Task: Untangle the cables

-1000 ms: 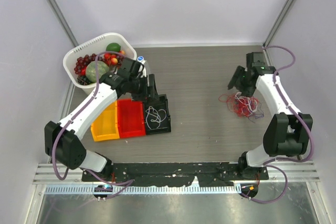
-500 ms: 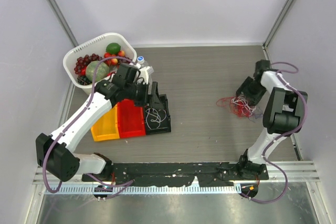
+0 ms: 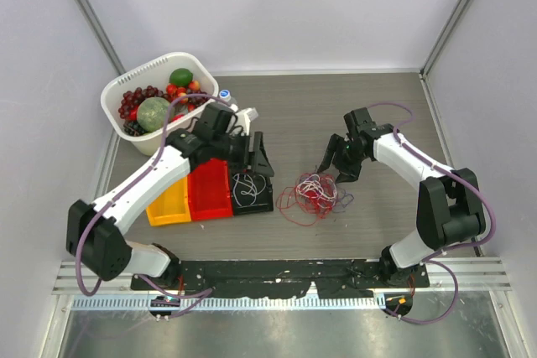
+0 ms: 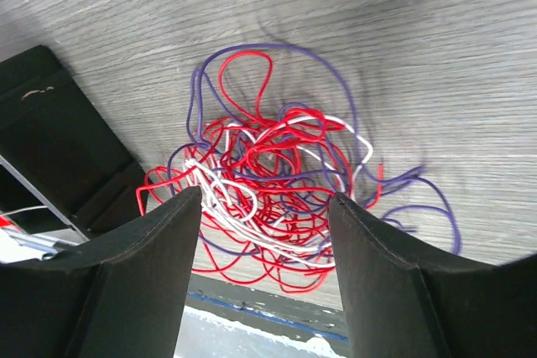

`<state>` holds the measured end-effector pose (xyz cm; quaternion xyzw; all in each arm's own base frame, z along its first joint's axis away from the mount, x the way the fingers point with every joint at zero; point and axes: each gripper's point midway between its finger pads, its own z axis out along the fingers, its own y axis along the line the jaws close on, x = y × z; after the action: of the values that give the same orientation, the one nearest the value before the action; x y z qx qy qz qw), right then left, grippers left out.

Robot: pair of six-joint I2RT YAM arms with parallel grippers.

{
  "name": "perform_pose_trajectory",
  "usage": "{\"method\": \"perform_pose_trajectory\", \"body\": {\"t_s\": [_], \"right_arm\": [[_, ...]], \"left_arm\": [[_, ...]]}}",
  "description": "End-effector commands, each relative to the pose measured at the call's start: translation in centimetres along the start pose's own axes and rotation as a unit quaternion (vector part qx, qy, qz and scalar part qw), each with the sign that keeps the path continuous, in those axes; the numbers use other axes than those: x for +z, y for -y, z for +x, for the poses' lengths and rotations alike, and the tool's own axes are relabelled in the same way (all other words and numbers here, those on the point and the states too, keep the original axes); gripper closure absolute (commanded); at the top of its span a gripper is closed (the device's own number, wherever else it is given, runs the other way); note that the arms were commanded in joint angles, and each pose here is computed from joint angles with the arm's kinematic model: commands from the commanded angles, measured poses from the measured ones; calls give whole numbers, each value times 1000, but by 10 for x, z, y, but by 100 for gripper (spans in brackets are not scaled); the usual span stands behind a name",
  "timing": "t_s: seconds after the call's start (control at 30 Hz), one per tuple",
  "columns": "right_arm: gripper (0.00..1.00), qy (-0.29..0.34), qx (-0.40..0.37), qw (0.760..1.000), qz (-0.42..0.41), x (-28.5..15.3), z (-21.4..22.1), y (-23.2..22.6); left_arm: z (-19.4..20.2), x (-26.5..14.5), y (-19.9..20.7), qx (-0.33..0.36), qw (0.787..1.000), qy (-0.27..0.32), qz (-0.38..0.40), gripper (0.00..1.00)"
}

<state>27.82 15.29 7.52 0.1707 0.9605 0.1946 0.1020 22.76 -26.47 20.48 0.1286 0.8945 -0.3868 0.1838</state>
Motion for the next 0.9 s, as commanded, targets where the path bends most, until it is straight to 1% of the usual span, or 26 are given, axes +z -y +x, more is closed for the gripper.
{"method": "perform_pose_trajectory", "body": {"t_s": [0.0, 0.03, 0.1, 0.2, 0.27, 0.33, 0.43, 0.47, 0.57, 0.67, 0.7, 0.77, 0.8, 0.83, 0.87], "right_arm": [[33, 45, -48, 997, 30, -32, -19, 3], [33, 48, -69, 996, 42, -34, -19, 8], [33, 55, -86, 993, 61, -42, -19, 17], [33, 54, -102, 992, 46, -49, -8, 19], [33, 50, -104, 993, 27, -53, 0, 16], [33, 63, -104, 993, 13, -55, 4, 16], [33, 63, -97, 993, 13, -57, 10, 19], [34, 58, -97, 993, 13, -59, 13, 20], [34, 57, -93, 994, 23, -59, 16, 26], [34, 49, -91, 994, 22, -62, 22, 27], [34, 49, -90, 994, 23, -61, 25, 29], [34, 45, -83, 995, 26, -58, 28, 33], [34, 42, -83, 995, 25, -58, 30, 33], [34, 35, -82, 996, 24, -57, 33, 33], [34, 32, -81, 996, 23, -57, 34, 32]], "left_arm": [[-17, 33, 34, -14, 999, 11, 32, 40], [-19, 42, 36, -24, 999, 11, 28, 40], [-17, 64, 39, -39, 999, 2, 17, 45], [-21, 94, 31, -70, 997, -4, -26, 49], [-21, 111, 23, -97, 994, -10, -57, 47], [-20, 128, 17, -102, 992, -14, -76, 46], [-4, 141, -2, -120, 985, -45, -120, 45], [0, 144, -5, -121, 984, -52, -122, 46], [9, 154, -16, -123, 981, -66, -138, 50], [7, 164, -13, -112, 983, -64, -129, 55], [7, 168, -13, -108, 985, -62, -122, 57], [10, 174, -10, -106, 986, -64, -109, 67], [12, 176, -9, -107, 987, -68, -104, 74], [14, 178, -7, -105, 987, -72, -99, 77], [14, 177, -4, -101, 988, -73, -94, 85]]}}
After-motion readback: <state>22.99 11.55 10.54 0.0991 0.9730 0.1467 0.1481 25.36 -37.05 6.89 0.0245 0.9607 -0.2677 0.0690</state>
